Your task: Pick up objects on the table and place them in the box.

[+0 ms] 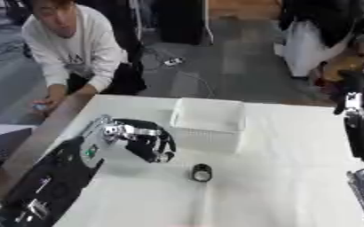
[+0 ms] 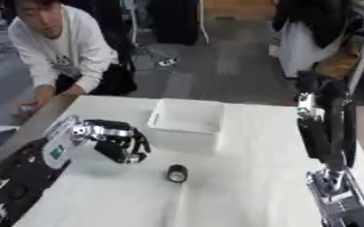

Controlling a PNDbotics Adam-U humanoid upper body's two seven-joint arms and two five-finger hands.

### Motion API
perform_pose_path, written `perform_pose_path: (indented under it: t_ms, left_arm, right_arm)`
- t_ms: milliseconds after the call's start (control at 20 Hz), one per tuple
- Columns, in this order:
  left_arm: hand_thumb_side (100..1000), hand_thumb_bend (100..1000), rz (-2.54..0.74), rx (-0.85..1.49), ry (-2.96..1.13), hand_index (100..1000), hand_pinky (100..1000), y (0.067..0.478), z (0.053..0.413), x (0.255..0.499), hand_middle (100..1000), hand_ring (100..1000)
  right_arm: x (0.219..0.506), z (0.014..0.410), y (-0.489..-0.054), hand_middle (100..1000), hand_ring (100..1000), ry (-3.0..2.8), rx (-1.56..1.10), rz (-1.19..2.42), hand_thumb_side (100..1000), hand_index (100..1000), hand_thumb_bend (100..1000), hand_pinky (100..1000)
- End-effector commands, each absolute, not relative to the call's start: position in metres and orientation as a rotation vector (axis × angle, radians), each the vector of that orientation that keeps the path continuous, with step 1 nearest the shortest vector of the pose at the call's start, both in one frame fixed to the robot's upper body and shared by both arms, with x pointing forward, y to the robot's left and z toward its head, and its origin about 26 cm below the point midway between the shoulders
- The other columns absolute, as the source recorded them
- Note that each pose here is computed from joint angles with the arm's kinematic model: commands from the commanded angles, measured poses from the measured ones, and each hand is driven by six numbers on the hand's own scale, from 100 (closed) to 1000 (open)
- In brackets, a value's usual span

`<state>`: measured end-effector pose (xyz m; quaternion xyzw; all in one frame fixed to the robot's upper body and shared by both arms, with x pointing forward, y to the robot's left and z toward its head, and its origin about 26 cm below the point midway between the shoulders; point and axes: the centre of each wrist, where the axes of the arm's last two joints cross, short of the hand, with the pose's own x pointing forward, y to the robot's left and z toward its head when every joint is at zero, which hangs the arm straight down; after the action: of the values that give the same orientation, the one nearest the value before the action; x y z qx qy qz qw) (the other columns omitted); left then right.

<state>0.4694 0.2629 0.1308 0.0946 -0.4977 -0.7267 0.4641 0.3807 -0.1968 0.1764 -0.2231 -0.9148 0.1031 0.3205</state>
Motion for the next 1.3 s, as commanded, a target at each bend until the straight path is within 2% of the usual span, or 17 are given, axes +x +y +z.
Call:
perform_pose_path:
  t_ms: [50,150,200,250,300,400,600,750,800,950,1000,1300]
  left_arm:
    - [622,916,-1.891,0.252,-1.221,822,100,0.261,0.142,0.475,498,275]
    - [625,967,-1.904,0.271,-1.218,833,132,0.26,0.138,0.476,533,316]
    - [633,990,-1.918,0.279,-1.211,839,210,0.26,0.136,0.476,567,359]
    - [640,1000,-1.929,0.285,-1.206,843,238,0.26,0.135,0.476,575,370]
    - [674,1000,-1.945,0.289,-1.195,864,296,0.26,0.133,0.477,609,401]
    - [667,1000,-1.966,0.294,-1.181,871,364,0.261,0.13,0.477,646,458]
    - [701,1000,-1.999,0.314,-1.181,872,449,0.26,0.127,0.478,691,516]
    - [695,1000,-2.017,0.319,-1.199,869,469,0.258,0.125,0.479,704,539]
    - [658,1000,-2.023,0.318,-1.209,864,463,0.256,0.124,0.479,700,536]
    - [624,973,-2.03,0.312,-1.231,853,458,0.253,0.124,0.479,690,530]
    - [601,937,-2.031,0.305,-1.238,847,450,0.251,0.124,0.48,681,525]
    - [557,901,-2.034,0.281,-1.266,838,432,0.244,0.127,0.481,665,510]
  right_arm:
    - [0.381,0.19,-0.191,529,447,-2.449,-0.569,0.267,893,712,151,290]
    - [0.381,0.191,-0.189,529,447,-2.453,-0.562,0.267,893,712,150,290]
    - [0.381,0.191,-0.189,529,447,-2.454,-0.559,0.267,893,712,150,290]
    - [0.381,0.191,-0.188,529,447,-2.455,-0.557,0.267,893,712,150,290]
    - [0.381,0.192,-0.188,529,447,-2.456,-0.554,0.268,893,712,150,290]
    - [0.381,0.192,-0.187,529,447,-2.457,-0.55,0.269,893,712,150,290]
    - [0.381,0.192,-0.186,529,447,-2.459,-0.547,0.269,893,712,150,290]
    - [0.381,0.192,-0.185,529,447,-2.46,-0.543,0.271,887,712,149,289]
    - [0.381,0.192,-0.184,529,447,-2.46,-0.541,0.273,893,712,150,289]
    - [0.381,0.193,-0.183,529,447,-2.463,-0.537,0.275,893,712,150,289]
    - [0.381,0.193,-0.183,529,447,-2.465,-0.536,0.275,892,712,150,290]
    - [0.381,0.196,-0.179,529,448,-2.475,-0.526,0.28,892,712,150,291]
